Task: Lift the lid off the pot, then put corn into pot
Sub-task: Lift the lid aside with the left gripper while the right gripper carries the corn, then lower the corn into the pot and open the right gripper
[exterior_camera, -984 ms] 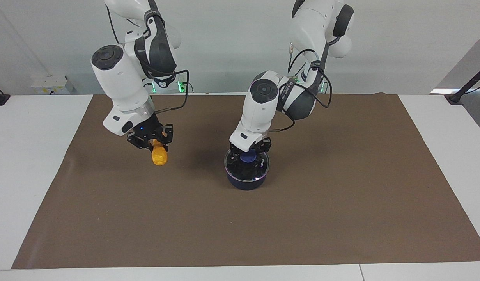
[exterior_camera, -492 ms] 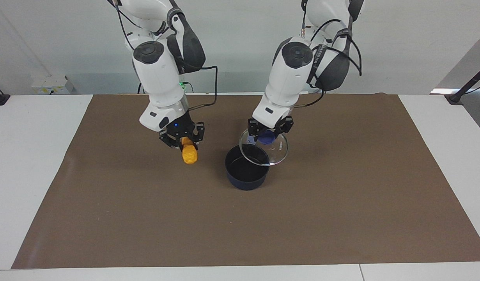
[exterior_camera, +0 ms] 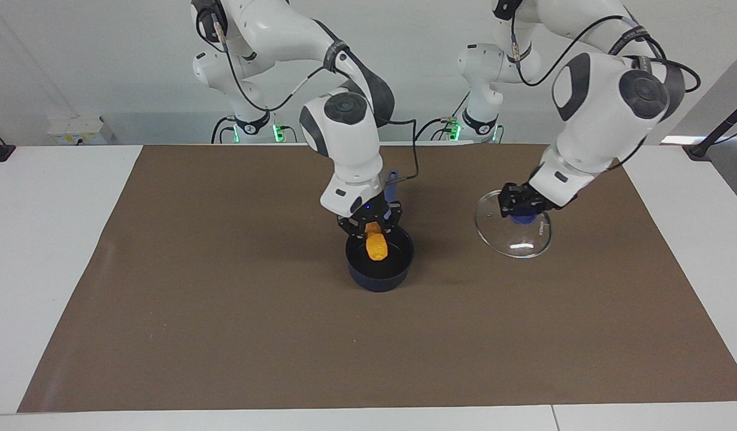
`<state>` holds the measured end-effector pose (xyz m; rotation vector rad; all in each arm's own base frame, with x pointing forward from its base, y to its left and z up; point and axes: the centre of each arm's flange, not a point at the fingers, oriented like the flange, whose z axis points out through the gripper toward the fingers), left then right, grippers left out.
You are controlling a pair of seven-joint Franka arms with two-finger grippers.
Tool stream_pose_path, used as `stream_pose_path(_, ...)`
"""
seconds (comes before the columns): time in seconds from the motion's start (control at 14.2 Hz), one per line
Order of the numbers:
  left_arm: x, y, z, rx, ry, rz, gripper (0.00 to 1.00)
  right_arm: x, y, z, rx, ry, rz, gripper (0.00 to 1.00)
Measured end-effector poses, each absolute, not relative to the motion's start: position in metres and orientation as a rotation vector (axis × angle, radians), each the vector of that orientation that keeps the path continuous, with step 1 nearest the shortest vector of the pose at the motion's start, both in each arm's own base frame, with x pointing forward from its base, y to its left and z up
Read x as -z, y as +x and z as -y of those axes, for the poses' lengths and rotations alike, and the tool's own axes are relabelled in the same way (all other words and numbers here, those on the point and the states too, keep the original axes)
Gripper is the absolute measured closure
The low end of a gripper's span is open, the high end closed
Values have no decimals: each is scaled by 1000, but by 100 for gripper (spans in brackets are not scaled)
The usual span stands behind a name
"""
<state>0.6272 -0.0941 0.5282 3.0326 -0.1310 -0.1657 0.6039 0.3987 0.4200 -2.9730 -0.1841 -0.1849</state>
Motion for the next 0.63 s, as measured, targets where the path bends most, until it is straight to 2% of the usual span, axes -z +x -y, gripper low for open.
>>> stream_pose_path(0.14,-502,632,30,83,3043,158,33,-392,598,-419,171,-2975,201,57)
stream_pose_path(0.28,-461,625,-16,34,3076,175,33,-381,596,-422,163,-2979,193,57)
stream_pose_path(0.49,-399,611,-47,9,3113,160,33,-371,595,-416,160,-2981,103,57)
stream_pose_path(0.63,-376,603,-51,57,3112,152,33,-367,593,-413,147,-2987,69,57)
